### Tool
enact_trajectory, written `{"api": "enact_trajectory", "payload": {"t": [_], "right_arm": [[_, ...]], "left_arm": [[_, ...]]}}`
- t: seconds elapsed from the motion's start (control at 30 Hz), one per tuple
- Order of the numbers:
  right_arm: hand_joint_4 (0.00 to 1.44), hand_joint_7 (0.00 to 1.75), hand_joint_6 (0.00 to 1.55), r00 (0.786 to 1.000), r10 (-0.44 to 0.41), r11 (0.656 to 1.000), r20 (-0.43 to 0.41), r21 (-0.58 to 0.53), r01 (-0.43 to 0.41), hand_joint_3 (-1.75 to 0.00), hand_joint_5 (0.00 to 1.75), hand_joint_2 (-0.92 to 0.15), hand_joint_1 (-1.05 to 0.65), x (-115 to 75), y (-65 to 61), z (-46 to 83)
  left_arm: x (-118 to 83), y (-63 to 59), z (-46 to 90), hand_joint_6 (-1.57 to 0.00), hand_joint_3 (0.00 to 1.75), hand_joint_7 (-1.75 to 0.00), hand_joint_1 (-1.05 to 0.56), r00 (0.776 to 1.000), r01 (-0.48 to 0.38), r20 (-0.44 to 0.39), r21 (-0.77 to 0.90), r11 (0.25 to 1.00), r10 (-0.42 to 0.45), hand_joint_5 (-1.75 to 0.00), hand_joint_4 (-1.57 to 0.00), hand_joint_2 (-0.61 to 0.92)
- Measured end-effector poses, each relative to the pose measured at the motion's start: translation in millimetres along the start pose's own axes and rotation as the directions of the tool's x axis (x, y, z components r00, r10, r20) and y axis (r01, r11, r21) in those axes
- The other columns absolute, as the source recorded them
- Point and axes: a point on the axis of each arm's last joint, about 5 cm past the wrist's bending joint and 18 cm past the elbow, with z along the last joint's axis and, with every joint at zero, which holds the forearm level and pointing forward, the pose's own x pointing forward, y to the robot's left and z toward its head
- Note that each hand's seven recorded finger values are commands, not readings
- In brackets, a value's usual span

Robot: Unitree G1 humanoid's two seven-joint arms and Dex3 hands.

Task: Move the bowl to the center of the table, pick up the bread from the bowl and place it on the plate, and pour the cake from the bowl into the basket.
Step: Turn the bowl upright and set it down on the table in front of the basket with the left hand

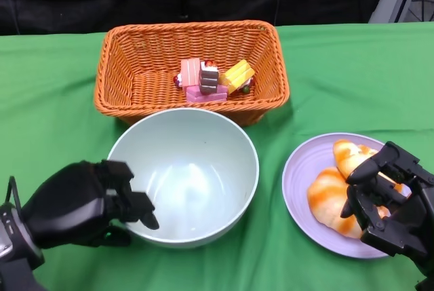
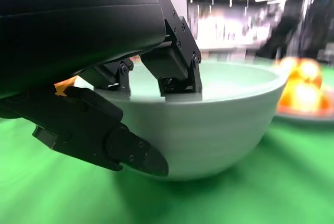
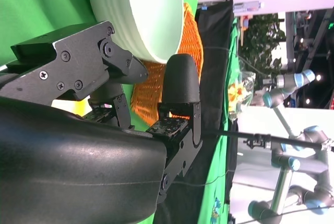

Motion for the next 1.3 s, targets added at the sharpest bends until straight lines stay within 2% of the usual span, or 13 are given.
{"api": "enact_trajectory", "payload": {"t": [0.07,0.27,0.3,0.33,0.47,0.57,0.67,0.77,0.87,0.97,1.13,1.2,1.3], "right_arm": [[0.61,1.44,0.57,1.0,0.0,1.0,0.0,0.0,0.0,-0.89,1.71,-0.73,0.02,0.0,0.0,0.0],[0.61,1.45,0.57,1.0,0.0,1.0,0.0,0.0,0.0,-0.88,1.72,-0.73,0.02,0.0,0.0,0.0],[0.61,1.45,0.57,1.0,-0.001,1.0,0.0,0.0,0.001,-0.88,1.72,-0.74,0.02,0.0,0.0,0.0],[0.61,1.46,0.57,1.0,-0.002,1.0,-0.001,0.0,0.002,-0.88,1.73,-0.74,0.03,0.0,0.1,0.0],[0.6,1.46,0.56,1.0,-0.009,1.0,-0.007,-0.006,0.009,-0.88,1.73,-0.74,0.03,0.3,0.4,0.2],[0.61,1.47,0.56,1.0,-0.008,1.0,-0.007,-0.005,0.008,-0.9,1.74,-0.73,0.04,0.5,1.3,0.0],[0.6,1.47,0.55,1.0,-0.006,1.0,-0.006,0.002,0.006,-0.91,1.74,-0.74,0.04,0.8,3.3,-0.6],[0.6,1.42,0.56,1.0,-0.001,1.0,-0.006,0.003,0.001,-0.91,1.66,-0.74,0.04,0.9,3.7,-0.7],[0.62,1.34,0.59,1.0,0.01,1.0,-0.007,0.004,-0.01,-0.95,1.6,-0.69,0.04,1.0,4.3,-0.9],[0.62,1.33,0.59,1.0,0.02,1.0,-0.008,0.005,-0.02,-0.96,1.59,-0.68,0.04,0.8,4.7,-1.1],[0.62,1.32,0.6,0.999,0.045,0.999,-0.003,-0.01,-0.045,-0.97,1.59,-0.68,0.04,-1.8,2.8,1.4],[0.62,1.32,0.6,0.999,0.049,0.999,-0.001,-0.023,-0.049,-0.97,1.59,-0.68,0.04,-2.8,0.2,3.0],[0.62,1.32,0.6,0.999,0.054,0.998,0.006,-0.025,-0.054,-0.98,1.59,-0.68,0.04,-2.4,0.5,4.3]], "left_arm": [[-2,0.2,-0.7,-0.59,0.02,0.0,-0.63,1.0,0.019,-0.009,0.012,1.0,-0.018,-0.02,-0.61,0.92],[-3,0.7,-0.9,-0.58,0.03,0.0,-0.65,0.999,0.024,-0.022,0.015,1.0,-0.024,-0.01,-0.6,0.92],[-3,1.8,-0.4,-0.44,0.28,0.0,-0.84,0.999,0.036,-0.034,-0.028,0.999,-0.037,-0.01,-0.44,0.92],[-3,5.2,-0.6,-0.35,0.46,-0.01,-0.96,0.997,0.068,-0.04,-0.09,0.994,-0.071,-0.01,-0.33,0.92],[0,21.2,-3.6,-0.29,0.59,-0.01,-1.04,0.987,0.137,-0.04,-0.269,0.954,-0.153,-0.01,-0.26,0.92],[11,26.5,-5.3,-0.3,0.73,-0.01,-1.05,0.986,0.121,-0.073,-0.308,0.944,-0.151,-0.05,-0.39,0.92],[24,29.5,-5.6,-0.3,0.65,-0.01,-1.04,0.981,0.117,-0.101,-0.364,0.924,-0.164,-0.06,-0.45,0.92],[36,32.7,-5.7,-0.36,0.38,-0.02,-0.95,0.975,0.096,-0.135,-0.458,0.884,-0.176,-0.05,-0.49,0.92],[40,34.7,-6.1,-0.39,0.29,-0.02,-0.91,0.97,0.03,-0.178,-0.595,0.803,-0.167,-0.05,-0.51,0.92],[38,34.5,-6.9,-0.39,0.27,-0.02,-0.91,0.969,-0.046,-0.192,-0.754,0.655,-0.153,-0.05,-0.52,0.92],[9,34.7,-10.9,-0.39,0.27,-0.02,-0.91,0.989,-0.116,-0.137,-0.956,0.268,-0.062,-0.04,-0.52,0.92],[1,37.4,-12.3,-0.4,0.26,-0.02,-0.91,0.991,-0.113,-0.124,-0.97,0.215,-0.039,-0.04,-0.52,0.92],[-3,39.7,-12.9,-0.4,0.26,-0.01,-0.91,0.992,-0.113,-0.12,-0.975,0.189,-0.025,-0.04,-0.52,0.92]]}}
